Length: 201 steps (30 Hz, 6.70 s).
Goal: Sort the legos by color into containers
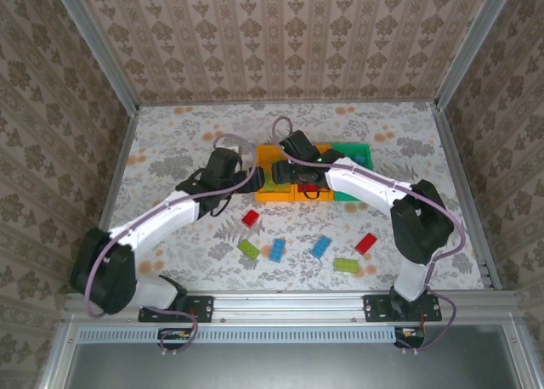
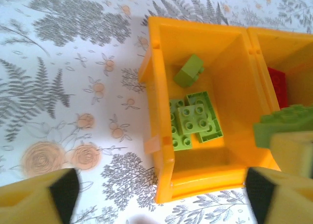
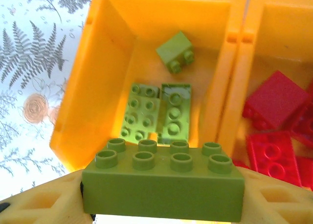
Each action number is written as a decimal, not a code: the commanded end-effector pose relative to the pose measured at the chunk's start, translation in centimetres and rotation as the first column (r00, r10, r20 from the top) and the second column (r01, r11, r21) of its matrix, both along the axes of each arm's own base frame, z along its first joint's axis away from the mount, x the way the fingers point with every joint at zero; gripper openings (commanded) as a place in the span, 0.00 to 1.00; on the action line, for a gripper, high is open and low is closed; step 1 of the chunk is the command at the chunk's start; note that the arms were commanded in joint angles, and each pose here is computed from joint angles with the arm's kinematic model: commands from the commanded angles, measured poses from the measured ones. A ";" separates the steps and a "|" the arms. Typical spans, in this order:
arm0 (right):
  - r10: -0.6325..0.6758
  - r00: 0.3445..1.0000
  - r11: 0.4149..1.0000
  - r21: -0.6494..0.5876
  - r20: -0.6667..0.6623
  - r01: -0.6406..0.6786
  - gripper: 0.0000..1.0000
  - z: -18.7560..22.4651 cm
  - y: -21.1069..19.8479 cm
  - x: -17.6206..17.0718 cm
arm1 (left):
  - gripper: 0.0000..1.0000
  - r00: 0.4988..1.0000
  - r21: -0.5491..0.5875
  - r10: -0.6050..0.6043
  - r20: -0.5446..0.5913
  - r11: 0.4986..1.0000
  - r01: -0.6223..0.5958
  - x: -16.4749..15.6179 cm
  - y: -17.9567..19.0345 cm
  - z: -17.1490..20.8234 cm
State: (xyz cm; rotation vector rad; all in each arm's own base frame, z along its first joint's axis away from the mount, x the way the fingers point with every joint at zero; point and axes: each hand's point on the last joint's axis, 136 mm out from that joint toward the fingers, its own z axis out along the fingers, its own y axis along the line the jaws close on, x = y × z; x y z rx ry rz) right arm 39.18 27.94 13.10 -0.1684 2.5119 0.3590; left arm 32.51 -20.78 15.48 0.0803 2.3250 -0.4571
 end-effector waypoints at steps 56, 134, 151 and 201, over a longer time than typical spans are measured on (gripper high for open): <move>-0.582 0.806 0.813 -0.066 -0.108 0.579 0.93 -1.9 -25.7 -13.7 | 0.14 0.874 0.205 -0.459 -0.160 0.851 0.484 -7.0 -5.4 -6.3; -0.173 0.974 0.984 0.010 -0.145 0.176 0.32 -2.4 -7.9 5.2 | 0.98 0.886 0.223 -0.389 -0.251 0.868 0.444 -12.6 -6.4 -8.4; -0.185 0.983 0.977 0.103 -0.018 0.186 0.80 4.1 -9.7 2.1 | 0.63 0.811 0.277 -0.420 -0.408 0.789 0.548 -15.5 -9.8 -13.3; -0.513 0.819 0.824 0.121 -0.257 0.553 0.79 -5.7 -23.8 -16.2 | 0.30 0.818 -0.158 -0.561 0.124 0.803 0.575 5.0 -33.4 2.4</move>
